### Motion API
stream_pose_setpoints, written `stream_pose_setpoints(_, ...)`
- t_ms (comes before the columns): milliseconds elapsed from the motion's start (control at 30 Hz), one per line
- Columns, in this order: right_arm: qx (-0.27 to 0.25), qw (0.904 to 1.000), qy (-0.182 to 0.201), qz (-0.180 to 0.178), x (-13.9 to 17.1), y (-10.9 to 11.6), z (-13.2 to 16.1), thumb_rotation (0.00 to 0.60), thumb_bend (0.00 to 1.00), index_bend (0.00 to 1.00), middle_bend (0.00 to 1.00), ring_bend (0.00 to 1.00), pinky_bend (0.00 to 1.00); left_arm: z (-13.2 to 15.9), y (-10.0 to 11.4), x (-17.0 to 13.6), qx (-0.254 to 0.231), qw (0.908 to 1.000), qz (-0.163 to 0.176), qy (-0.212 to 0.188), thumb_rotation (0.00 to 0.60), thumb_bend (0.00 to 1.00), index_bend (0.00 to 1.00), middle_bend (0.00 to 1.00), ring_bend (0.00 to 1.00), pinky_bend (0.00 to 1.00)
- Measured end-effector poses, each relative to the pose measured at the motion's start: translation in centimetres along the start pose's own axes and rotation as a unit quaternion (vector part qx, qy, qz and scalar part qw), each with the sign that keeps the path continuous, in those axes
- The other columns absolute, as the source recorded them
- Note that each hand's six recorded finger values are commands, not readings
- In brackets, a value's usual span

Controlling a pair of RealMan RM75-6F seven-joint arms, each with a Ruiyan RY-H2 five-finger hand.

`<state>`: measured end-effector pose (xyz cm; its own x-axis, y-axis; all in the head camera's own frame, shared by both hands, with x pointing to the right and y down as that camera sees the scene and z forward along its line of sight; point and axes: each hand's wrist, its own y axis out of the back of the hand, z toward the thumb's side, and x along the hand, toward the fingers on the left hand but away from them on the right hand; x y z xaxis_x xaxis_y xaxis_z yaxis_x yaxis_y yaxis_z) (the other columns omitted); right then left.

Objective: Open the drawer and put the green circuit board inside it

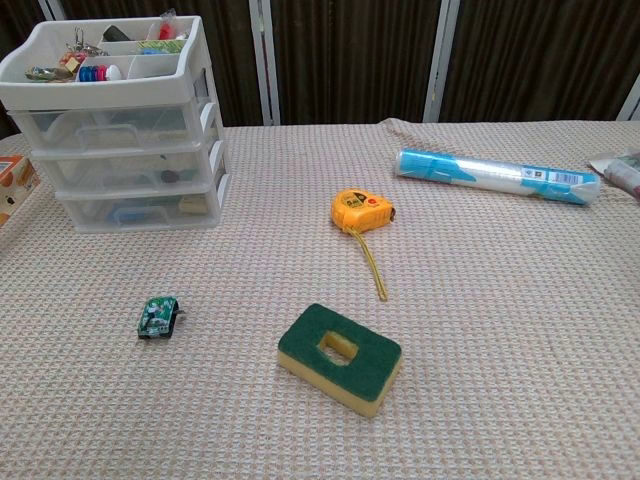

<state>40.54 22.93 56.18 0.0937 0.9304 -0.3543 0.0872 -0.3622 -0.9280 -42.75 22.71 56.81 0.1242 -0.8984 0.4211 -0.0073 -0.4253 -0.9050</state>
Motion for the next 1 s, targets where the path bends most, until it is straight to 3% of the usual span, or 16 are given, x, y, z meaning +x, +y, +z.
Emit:
stream_pose_setpoints(900,-0.002,1.0000,-0.002,-0.003,-0.02,0.07,-0.16,0.600,0.00,0.07,0.00,0.00,0.00,-0.13,-0.02,0.13,0.002,1.0000,0.000,0.005,0.600,0.08,0.00,0.00,0.00,0.00)
stream_pose_setpoints(1000,-0.002,1.0000,0.001,-0.003,0.05,0.09,-0.06,0.600,0.00,0.07,0.00,0.00,0.00,-0.08,-0.06,0.04,0.002,1.0000,-0.001,0.006,0.600,0.16,0.00,0.00,0.00,0.00)
